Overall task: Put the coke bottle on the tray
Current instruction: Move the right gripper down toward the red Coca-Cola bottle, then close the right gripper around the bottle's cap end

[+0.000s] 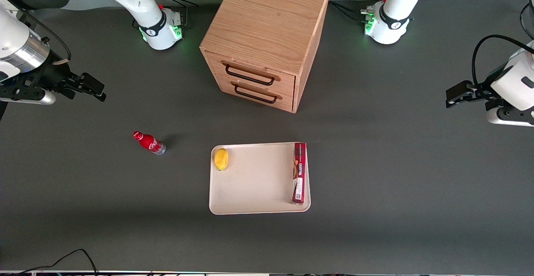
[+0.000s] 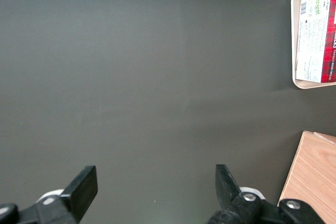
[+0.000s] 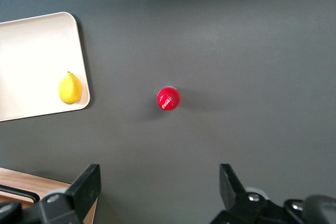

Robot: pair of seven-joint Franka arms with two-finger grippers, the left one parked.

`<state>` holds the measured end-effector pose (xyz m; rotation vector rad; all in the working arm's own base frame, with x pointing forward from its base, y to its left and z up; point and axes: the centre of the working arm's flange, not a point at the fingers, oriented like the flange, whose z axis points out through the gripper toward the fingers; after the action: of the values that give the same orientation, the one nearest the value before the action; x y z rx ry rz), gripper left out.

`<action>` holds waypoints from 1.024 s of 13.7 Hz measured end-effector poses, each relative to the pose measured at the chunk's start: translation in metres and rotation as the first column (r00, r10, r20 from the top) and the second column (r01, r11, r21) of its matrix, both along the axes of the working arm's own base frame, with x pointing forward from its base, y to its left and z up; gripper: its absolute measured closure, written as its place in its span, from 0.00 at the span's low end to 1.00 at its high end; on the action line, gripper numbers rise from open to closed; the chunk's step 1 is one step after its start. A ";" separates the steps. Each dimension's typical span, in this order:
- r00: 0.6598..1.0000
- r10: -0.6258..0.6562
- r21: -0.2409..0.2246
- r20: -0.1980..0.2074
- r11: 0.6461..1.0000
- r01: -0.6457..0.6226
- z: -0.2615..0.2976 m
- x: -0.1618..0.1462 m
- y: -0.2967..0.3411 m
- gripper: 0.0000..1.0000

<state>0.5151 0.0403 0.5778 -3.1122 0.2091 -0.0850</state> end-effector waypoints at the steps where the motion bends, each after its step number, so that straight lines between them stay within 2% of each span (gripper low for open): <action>1: 1.000 0.003 0.000 -0.001 1.000 -0.003 0.000 0.001 0.002 0.00; 3: 1.000 0.002 0.001 0.003 1.000 -0.002 0.003 0.004 0.001 0.00; 7: 0.998 0.001 0.003 -0.063 1.000 -0.001 -0.001 0.013 0.000 0.00; 10: 0.994 -0.005 0.007 -0.106 1.000 0.006 -0.042 0.027 -0.006 0.00; 14: 0.998 -0.004 0.013 -0.069 1.000 0.005 -0.129 0.038 -0.008 0.00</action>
<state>0.5529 0.0324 0.4490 -3.1044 0.2174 0.0240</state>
